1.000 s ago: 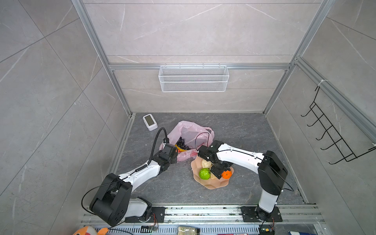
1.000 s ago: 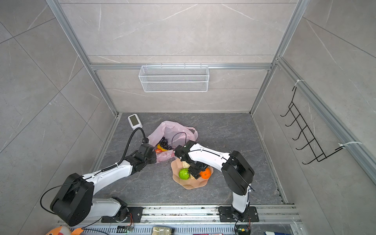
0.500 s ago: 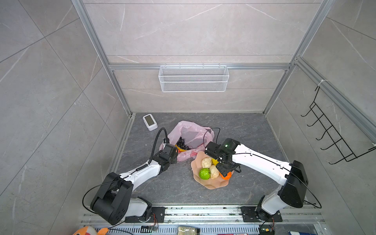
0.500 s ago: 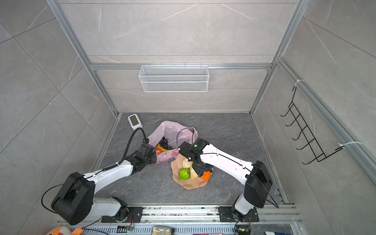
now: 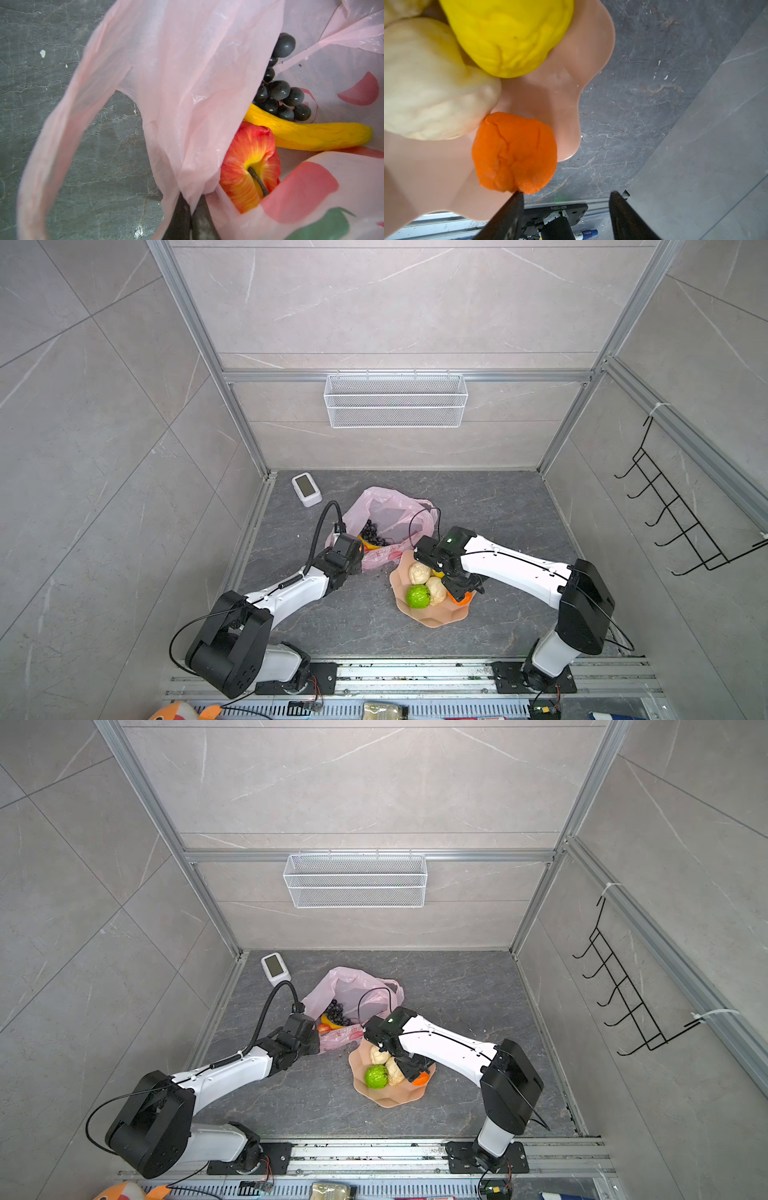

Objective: Take the fake fruits out of the plastic bag
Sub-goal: 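Raise the right gripper from the bowl and move it toward the bag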

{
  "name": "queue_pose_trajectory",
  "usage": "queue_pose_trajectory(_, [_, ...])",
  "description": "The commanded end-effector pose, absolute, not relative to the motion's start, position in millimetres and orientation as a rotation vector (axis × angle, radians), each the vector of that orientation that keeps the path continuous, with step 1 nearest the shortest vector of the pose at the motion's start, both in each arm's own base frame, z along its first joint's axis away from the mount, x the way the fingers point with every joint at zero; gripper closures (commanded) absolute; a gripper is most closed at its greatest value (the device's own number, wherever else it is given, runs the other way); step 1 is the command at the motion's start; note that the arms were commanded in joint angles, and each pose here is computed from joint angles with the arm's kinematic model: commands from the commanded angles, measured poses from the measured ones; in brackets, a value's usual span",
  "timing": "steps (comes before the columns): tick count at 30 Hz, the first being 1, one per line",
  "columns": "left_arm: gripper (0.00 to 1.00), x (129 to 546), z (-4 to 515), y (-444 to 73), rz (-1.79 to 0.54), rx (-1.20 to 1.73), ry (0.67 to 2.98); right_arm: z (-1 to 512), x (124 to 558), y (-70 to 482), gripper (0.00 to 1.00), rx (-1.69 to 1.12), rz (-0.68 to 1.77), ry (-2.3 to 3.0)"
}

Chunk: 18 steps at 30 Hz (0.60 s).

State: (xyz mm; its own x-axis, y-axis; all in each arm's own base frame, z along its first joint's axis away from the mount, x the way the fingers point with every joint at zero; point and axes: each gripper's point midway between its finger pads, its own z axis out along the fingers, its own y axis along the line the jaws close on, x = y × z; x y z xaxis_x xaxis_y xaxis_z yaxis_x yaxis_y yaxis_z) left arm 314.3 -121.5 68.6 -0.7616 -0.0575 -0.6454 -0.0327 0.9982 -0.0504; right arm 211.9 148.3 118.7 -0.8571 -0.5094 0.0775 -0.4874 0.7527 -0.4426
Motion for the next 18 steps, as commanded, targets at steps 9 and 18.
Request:
queue_pose_trajectory(9, [1.0,324,88,-123,-0.053,-0.07,2.379,111,234,162,0.34,-0.801,-0.716,2.855])
queue_pose_trajectory(18, [1.0,323,89,-121,-0.045,-0.083,2.37,152,232,165,0.33,-0.751,-0.592,2.82])
